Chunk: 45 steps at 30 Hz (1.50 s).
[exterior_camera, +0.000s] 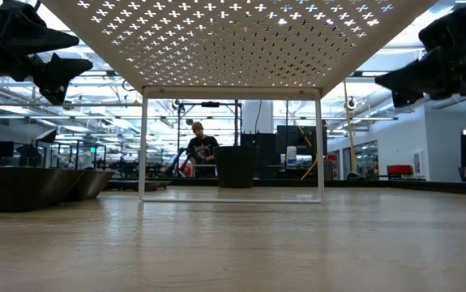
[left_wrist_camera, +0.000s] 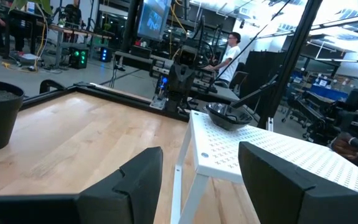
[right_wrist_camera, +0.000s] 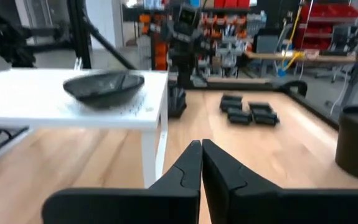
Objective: Pick & Place Mini shaped plates
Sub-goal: Put the distorted square plate on the shelf
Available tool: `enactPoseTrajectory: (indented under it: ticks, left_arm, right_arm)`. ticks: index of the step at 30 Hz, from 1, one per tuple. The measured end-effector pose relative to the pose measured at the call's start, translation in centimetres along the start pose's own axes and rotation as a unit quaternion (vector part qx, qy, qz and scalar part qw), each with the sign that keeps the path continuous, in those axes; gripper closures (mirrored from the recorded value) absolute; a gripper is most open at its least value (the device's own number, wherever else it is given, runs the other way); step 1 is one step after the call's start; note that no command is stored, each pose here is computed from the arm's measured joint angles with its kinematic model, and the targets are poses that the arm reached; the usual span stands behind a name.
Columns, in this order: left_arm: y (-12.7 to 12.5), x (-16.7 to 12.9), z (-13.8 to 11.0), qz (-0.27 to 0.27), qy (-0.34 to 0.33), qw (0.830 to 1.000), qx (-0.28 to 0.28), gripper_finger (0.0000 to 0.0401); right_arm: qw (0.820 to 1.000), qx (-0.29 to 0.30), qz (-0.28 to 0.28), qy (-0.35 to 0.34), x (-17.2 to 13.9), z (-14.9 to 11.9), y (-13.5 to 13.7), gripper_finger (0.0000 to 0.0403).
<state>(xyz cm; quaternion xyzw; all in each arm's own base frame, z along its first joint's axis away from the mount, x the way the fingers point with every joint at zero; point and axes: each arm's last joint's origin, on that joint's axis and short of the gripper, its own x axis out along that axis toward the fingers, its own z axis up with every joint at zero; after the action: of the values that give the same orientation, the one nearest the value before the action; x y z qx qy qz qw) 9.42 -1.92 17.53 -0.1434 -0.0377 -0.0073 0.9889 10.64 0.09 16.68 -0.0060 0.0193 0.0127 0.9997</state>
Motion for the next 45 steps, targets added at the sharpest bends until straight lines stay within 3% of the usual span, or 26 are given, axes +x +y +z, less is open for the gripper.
enactPoseTrajectory:
  ticks: [17, 39, 45]
  left_arm:
    - [0.00, 0.00, 0.00, 0.000, 0.000, 1.000, 0.000, 0.0187]
    - [0.00, 0.00, 0.00, 0.000, 0.000, 1.000, 0.000, 0.0187]
    - [0.08, -0.01, 0.50, 0.029, -0.029, 0.997, 0.068, 0.0187]
  right_arm:
    - [0.998, 0.064, 0.001, 0.009, 0.00, -0.17, 0.01, 0.0403]
    - [0.998, 0.066, 0.001, 0.008, 0.00, -0.16, 0.01, 0.0403]
    - [0.998, 0.066, 0.001, 0.008, 0.00, -0.16, 0.01, 0.0403]
